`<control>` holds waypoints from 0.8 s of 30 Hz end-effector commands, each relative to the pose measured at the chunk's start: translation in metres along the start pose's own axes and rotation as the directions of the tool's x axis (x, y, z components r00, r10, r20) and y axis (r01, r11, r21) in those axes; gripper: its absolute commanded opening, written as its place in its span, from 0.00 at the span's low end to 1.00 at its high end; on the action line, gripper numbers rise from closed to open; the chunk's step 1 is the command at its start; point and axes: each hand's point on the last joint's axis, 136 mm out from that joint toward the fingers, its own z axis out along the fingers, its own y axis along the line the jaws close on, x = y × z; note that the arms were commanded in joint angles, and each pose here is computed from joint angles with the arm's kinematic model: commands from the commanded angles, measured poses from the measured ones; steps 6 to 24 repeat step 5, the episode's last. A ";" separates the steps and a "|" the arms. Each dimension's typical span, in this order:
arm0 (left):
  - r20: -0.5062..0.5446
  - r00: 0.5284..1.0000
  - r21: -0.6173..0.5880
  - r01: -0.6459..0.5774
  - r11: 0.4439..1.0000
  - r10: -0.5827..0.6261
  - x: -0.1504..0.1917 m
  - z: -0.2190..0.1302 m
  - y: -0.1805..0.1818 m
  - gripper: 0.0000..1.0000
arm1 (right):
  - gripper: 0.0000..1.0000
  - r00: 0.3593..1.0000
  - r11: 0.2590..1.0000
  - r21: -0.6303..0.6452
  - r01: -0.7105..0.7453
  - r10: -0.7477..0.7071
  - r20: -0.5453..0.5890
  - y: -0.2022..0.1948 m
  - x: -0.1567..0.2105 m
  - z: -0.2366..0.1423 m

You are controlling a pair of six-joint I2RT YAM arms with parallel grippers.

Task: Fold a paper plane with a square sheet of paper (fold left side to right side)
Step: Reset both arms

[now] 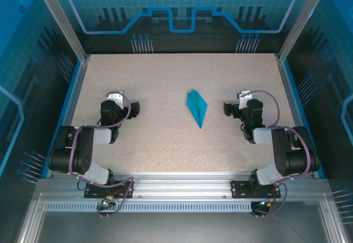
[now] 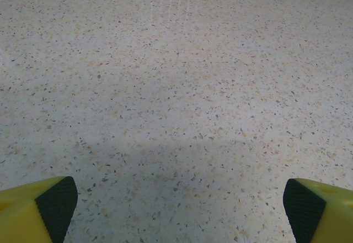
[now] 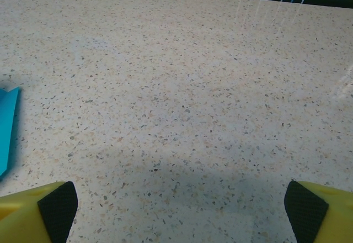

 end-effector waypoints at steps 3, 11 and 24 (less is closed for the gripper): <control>0.026 1.000 -0.010 0.008 1.000 -0.008 -0.010 0.000 0.002 0.99 | 1.00 1.000 1.000 -0.012 0.017 -0.017 0.023 0.002 -0.010 0.003; 0.026 1.000 -0.010 0.007 1.000 -0.007 -0.010 0.000 0.002 0.99 | 1.00 1.000 1.000 -0.012 0.016 -0.016 0.022 0.002 -0.010 0.003; 0.026 1.000 -0.010 0.007 1.000 -0.007 -0.010 0.000 0.002 0.99 | 1.00 1.000 1.000 -0.012 0.016 -0.016 0.022 0.002 -0.010 0.003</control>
